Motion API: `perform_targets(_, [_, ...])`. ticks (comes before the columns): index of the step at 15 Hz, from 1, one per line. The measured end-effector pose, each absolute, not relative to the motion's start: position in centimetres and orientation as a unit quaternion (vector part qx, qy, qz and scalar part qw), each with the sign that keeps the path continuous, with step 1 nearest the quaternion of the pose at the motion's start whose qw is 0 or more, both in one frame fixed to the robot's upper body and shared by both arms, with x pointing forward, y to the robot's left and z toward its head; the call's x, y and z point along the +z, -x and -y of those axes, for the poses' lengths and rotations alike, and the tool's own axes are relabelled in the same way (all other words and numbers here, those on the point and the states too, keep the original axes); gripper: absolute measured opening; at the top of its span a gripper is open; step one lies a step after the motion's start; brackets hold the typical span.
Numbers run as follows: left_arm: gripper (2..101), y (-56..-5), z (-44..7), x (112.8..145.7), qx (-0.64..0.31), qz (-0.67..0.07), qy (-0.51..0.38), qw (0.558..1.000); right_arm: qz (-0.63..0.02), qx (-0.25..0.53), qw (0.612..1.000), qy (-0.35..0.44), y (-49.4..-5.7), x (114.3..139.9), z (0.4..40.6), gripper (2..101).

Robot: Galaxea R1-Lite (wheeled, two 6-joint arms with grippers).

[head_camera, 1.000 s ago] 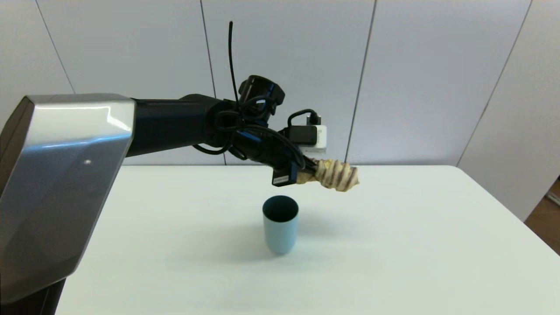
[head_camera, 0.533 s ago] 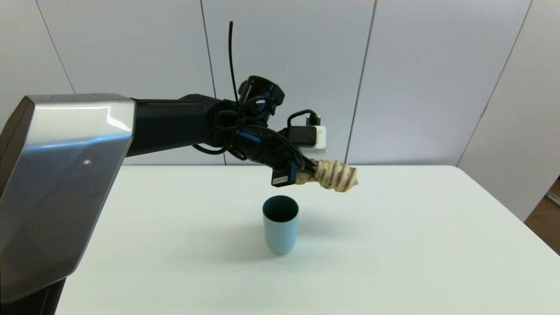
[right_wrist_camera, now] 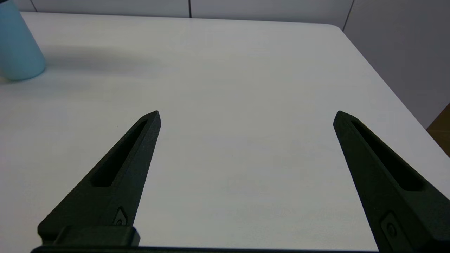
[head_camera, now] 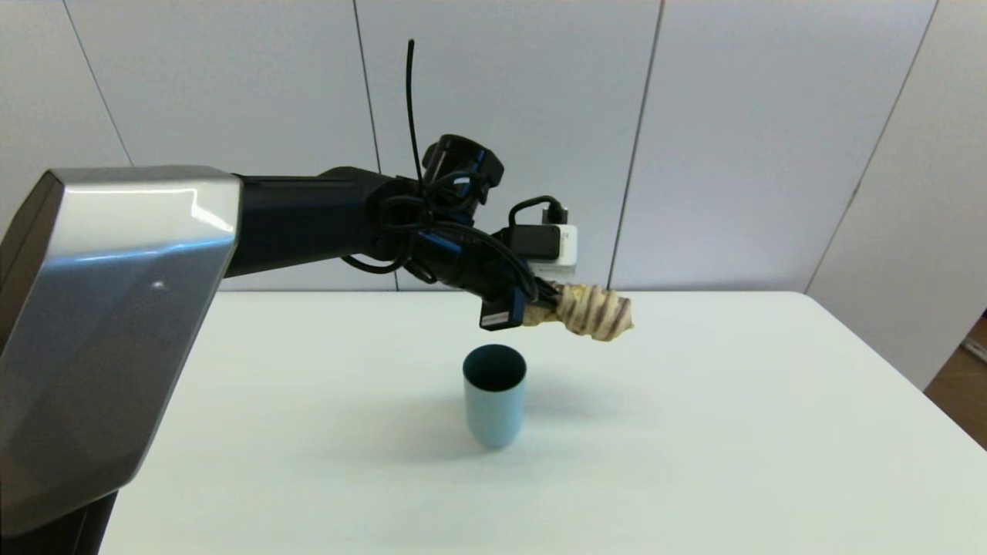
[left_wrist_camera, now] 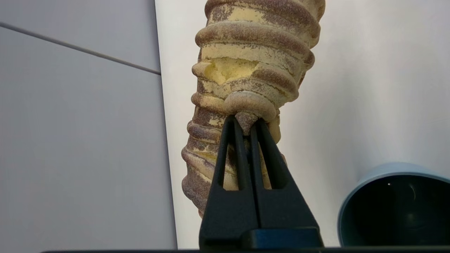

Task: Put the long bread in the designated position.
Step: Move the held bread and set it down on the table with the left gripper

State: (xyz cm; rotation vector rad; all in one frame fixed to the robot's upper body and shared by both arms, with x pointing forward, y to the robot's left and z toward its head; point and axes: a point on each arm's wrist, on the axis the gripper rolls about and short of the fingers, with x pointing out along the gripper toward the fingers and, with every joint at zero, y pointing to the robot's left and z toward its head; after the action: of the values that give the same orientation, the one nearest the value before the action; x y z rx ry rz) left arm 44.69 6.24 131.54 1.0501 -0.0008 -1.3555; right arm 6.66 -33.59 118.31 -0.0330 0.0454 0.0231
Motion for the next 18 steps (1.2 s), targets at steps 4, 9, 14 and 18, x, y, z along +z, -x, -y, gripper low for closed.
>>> perform_targets(4, [3.2,-44.3,-5.7,131.4,-0.603,0.001,-0.462,0.651,-0.022,0.012,1.0,0.017,-6.7,118.3,33.6,97.3])
perform_targets(9, [3.2,-44.3,-5.2,130.8,-0.608,-0.003,-0.461,0.647,-0.023,0.012,1.0,0.017,-6.7,118.3,33.6,97.3])
perform_targets(14, [3.2,-44.0,-4.2,130.1,-0.617,-0.004,-0.46,0.638,-0.023,0.012,1.0,0.017,-6.7,118.3,33.6,97.3])
perform_targets(18, [3.2,-43.7,-3.6,129.6,-0.624,-0.005,-0.46,0.632,-0.023,0.012,1.0,0.017,-6.7,118.3,33.6,97.3])
